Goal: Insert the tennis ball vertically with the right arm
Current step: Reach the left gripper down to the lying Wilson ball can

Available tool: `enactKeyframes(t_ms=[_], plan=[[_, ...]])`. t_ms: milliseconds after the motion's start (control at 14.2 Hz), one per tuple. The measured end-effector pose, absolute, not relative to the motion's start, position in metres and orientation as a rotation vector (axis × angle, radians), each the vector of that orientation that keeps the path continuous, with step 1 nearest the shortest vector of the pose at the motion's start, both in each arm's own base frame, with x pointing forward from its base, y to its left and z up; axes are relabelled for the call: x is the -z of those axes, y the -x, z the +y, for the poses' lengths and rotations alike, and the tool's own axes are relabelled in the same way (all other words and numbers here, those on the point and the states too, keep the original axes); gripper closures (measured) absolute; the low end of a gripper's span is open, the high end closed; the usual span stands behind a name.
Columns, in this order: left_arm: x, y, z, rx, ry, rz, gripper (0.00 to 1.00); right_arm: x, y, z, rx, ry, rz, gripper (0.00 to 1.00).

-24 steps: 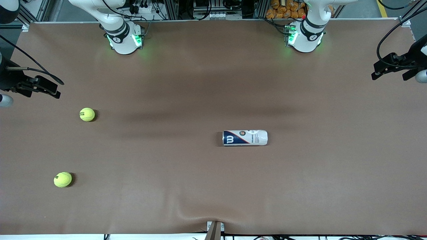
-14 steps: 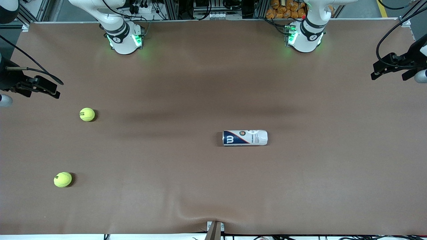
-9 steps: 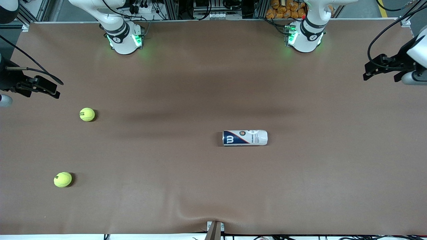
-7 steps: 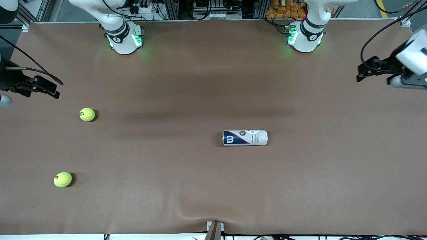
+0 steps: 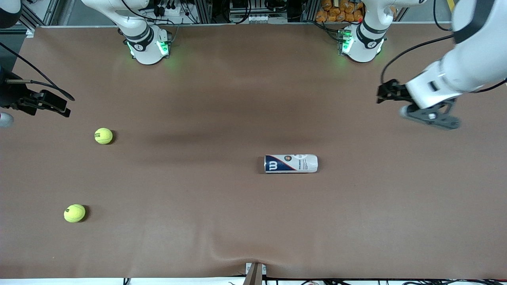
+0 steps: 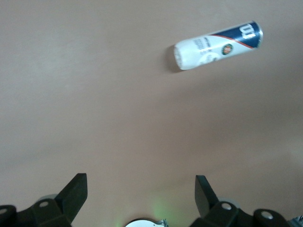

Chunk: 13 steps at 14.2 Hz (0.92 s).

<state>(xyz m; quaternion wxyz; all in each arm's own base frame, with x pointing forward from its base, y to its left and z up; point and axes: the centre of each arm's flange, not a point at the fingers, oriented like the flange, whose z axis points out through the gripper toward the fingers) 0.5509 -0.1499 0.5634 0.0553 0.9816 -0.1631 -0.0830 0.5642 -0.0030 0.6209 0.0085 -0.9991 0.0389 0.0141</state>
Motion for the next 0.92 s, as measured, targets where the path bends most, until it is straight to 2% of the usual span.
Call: enactKeyframes(t_ms=[282,915], plan=[[-0.525,-0.566,-0.210,0.268,-2.884,-0.784,0.00,-0.621,-0.564,-0.004,-0.044,3.122,0.123,0.00],[-0.410,-0.616,-0.268,0.189,-2.421,-1.571,0.00,-0.621,-0.564,-0.004,-0.044,3.122,0.125,0.00]])
